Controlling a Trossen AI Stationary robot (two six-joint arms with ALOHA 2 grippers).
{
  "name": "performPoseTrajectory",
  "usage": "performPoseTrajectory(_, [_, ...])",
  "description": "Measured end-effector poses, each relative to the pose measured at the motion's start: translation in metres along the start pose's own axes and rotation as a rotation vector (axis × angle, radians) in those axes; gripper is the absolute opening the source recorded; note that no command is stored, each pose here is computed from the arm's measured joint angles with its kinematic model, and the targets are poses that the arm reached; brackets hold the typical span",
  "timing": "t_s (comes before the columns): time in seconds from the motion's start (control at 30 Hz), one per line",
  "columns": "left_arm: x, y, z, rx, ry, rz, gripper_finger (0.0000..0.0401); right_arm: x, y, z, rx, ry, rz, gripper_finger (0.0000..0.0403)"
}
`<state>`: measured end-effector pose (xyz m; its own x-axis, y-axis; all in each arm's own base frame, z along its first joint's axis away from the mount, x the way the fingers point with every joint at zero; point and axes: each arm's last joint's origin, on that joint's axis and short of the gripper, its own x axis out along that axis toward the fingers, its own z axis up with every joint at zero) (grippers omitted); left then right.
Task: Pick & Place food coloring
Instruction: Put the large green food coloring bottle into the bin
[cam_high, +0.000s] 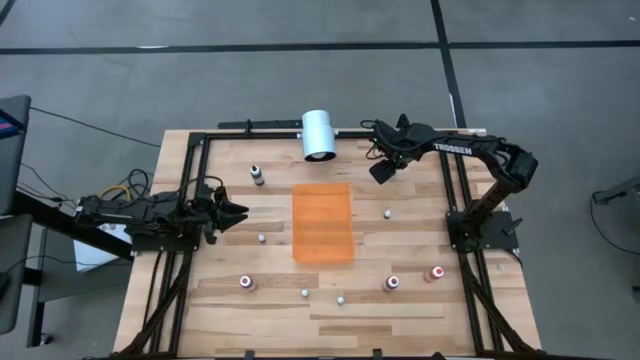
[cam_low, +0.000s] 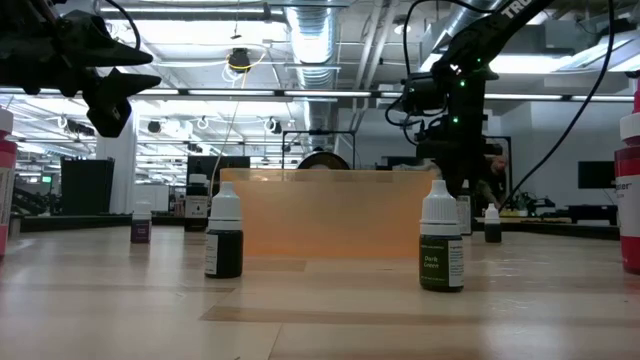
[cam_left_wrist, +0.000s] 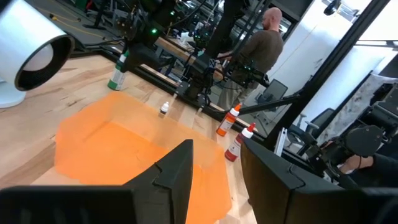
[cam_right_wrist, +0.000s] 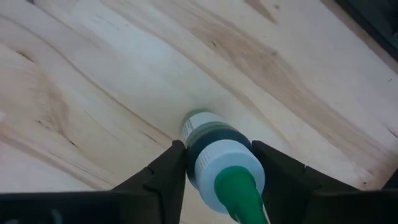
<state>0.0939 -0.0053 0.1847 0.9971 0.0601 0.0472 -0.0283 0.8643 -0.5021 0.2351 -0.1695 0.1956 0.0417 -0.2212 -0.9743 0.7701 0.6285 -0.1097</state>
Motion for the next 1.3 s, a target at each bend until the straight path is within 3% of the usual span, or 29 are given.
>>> performPoseTrajectory(0.53, [0.000, 0.000, 0.000, -0.001, 0.002, -0.002, 0.0126, -0.012, 0.005, -0.002, -0.042, 0.057, -0.008, 0.0140])
performPoseTrajectory(0.7, [0.000, 0.000, 0.000, 0.000, 0.001, -0.003, 0.0126, -0.038, 0.023, -0.001, -0.216, 0.054, 0.014, 0.0145])
performPoseTrajectory(0.97, [0.000, 0.000, 0.000, 0.001, 0.002, -0.002, 0.0126, -0.090, 0.067, 0.005, -0.538, -0.079, 0.203, 0.0141])
performPoseTrajectory(1.3, [0.000, 0.000, 0.000, 0.009, 0.000, 0.001, 0.0126, -0.146, 0.119, -0.004, -0.742, -0.313, 0.337, 0.0144])
